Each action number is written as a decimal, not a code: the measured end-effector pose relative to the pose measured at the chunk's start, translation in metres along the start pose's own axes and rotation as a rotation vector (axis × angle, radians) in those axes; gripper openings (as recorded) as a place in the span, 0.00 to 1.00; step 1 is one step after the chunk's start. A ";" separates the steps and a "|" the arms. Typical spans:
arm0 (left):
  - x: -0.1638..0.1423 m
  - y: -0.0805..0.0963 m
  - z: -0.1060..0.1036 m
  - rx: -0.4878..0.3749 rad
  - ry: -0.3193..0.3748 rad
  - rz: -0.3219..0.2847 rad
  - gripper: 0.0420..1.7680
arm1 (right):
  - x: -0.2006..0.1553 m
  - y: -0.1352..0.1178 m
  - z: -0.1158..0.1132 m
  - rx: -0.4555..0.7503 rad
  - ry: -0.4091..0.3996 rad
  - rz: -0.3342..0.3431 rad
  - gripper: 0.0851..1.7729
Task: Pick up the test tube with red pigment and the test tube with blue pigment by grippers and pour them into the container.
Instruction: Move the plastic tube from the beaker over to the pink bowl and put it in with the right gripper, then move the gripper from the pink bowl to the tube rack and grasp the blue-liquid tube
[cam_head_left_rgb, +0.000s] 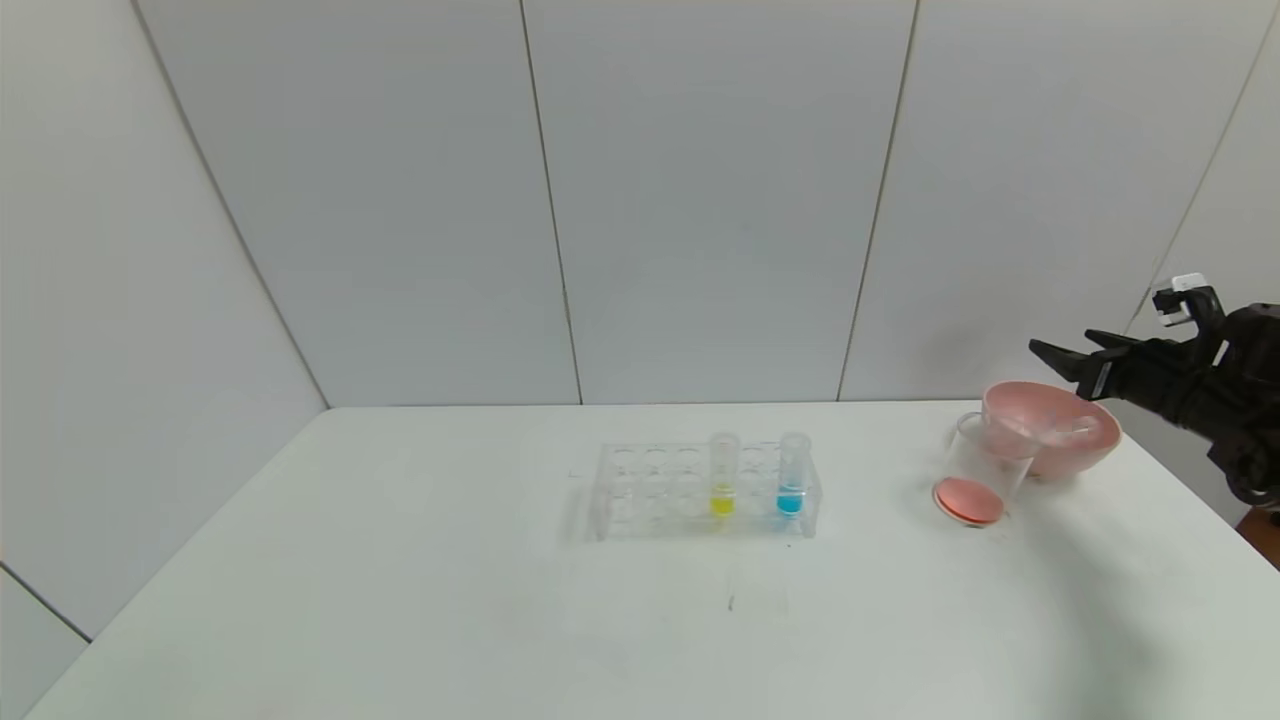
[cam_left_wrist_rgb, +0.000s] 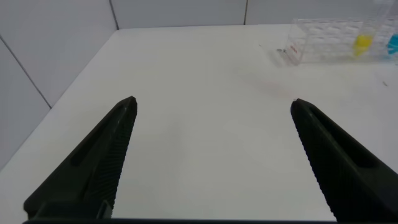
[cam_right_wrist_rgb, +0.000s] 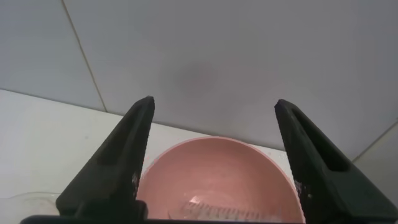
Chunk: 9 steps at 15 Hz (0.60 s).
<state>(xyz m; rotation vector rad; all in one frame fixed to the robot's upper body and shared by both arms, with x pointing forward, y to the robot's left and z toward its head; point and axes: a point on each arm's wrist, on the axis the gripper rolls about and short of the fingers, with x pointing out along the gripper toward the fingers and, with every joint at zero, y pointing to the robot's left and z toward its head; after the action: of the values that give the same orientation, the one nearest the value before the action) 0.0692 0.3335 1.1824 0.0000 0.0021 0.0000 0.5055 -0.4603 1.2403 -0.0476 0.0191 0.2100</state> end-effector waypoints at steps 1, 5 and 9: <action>0.000 0.000 0.000 0.000 0.000 0.000 1.00 | 0.002 0.006 0.002 -0.002 -0.002 -0.014 0.79; 0.000 0.000 0.000 0.000 0.000 0.000 1.00 | 0.015 0.044 0.012 -0.011 -0.013 -0.060 0.86; 0.000 0.000 0.000 0.000 0.000 0.000 1.00 | 0.002 0.092 0.016 0.008 0.016 -0.019 0.90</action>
<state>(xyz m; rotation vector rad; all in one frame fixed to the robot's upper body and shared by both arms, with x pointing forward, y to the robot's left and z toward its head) 0.0692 0.3335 1.1824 0.0000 0.0021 0.0000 0.4889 -0.3696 1.2517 -0.0411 0.0355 0.1909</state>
